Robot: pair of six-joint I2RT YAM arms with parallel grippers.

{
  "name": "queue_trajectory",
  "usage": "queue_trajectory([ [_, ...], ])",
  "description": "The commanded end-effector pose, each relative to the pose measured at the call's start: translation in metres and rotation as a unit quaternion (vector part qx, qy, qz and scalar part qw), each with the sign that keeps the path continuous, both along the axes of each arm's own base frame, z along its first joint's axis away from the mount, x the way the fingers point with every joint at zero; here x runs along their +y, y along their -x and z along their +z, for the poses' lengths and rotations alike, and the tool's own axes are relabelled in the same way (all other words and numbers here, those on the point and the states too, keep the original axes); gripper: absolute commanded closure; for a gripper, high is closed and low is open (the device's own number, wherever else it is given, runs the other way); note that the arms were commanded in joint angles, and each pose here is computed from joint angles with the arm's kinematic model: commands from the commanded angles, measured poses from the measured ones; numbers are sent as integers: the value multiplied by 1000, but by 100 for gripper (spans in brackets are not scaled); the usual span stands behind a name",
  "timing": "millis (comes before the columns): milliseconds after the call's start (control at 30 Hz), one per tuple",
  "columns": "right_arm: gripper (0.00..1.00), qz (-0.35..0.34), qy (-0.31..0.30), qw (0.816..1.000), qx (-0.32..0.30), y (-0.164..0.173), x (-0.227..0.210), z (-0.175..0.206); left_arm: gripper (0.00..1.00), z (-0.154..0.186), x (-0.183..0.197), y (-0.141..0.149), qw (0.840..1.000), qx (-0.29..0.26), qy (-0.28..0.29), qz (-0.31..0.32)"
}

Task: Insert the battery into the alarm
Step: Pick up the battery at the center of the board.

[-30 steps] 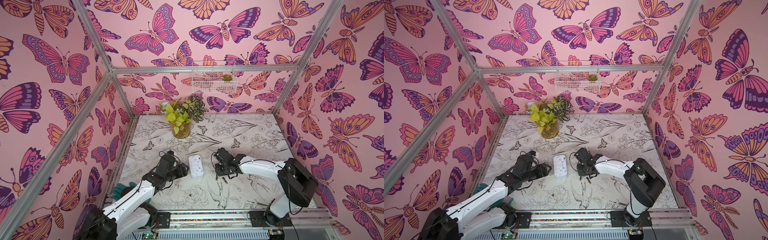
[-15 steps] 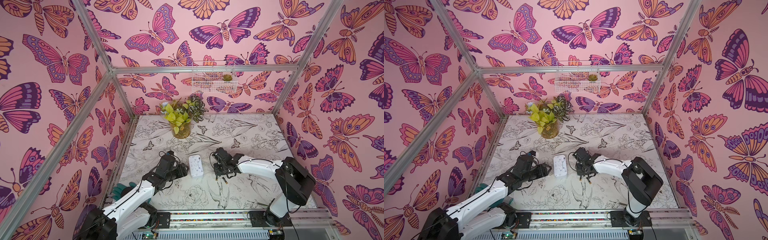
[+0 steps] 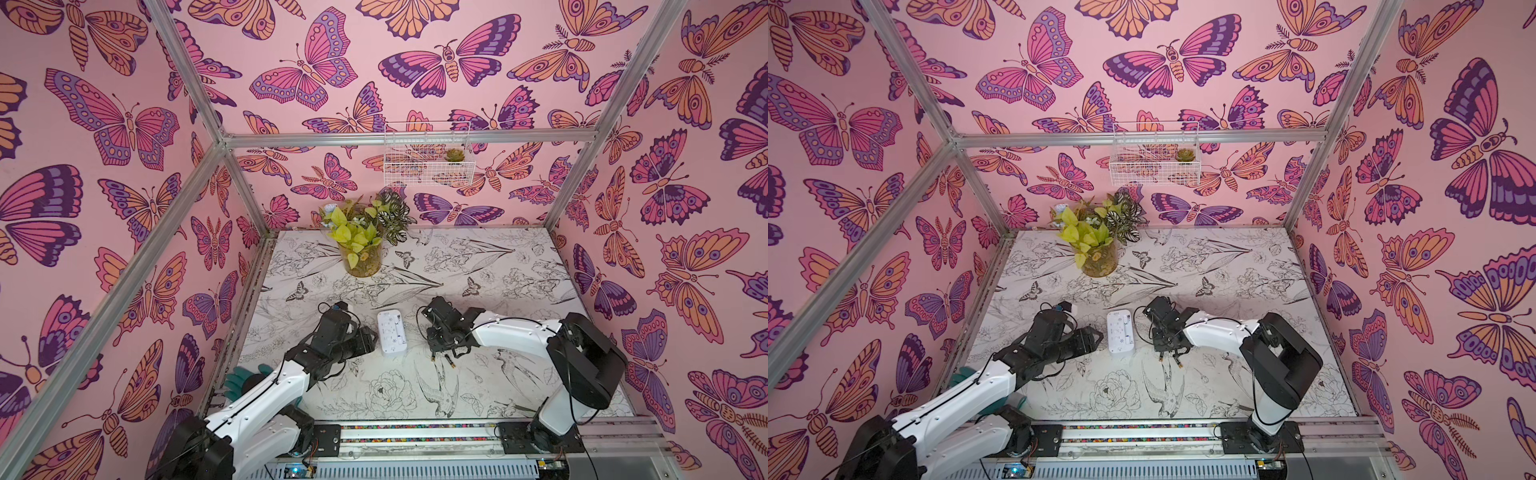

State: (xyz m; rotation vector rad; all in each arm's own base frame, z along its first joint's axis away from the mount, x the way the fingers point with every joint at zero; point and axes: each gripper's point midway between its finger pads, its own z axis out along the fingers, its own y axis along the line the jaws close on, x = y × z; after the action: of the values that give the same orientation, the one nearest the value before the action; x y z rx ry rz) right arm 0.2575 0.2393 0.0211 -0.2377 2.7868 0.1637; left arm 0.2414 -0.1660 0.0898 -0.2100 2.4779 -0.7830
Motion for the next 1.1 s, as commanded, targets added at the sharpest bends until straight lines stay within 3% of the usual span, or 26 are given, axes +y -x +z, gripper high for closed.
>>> queue_trajectory([
  [0, 79, 6, 24, 1000, 1, -1, -3, -3, 33, -1, 2, 3, 1000, 1, -5, -1],
  [400, 84, 3, 34, 999, -1, -1, -6, -6, 33, 5, 0, 3, 1000, -6, 0, -8],
  [633, 87, 2, 8, 999, -41, -12, 0, 30, 33, 27, -14, 1, 998, -31, 18, -47],
  [700, 88, 3, -19, 998, -59, -15, 6, 50, 32, 39, -21, 0, 996, -47, 27, -66],
  [833, 93, 12, -129, 986, -104, -17, 29, 110, 31, 73, -46, 6, 984, -111, 41, -132],
  [967, 98, 21, -261, 953, -152, -12, 48, 175, 32, 107, -75, 20, 956, -204, 53, -207],
  [1067, 100, 28, -344, 922, -175, -4, 57, 216, 38, 128, -90, 27, 929, -278, 66, -235],
])
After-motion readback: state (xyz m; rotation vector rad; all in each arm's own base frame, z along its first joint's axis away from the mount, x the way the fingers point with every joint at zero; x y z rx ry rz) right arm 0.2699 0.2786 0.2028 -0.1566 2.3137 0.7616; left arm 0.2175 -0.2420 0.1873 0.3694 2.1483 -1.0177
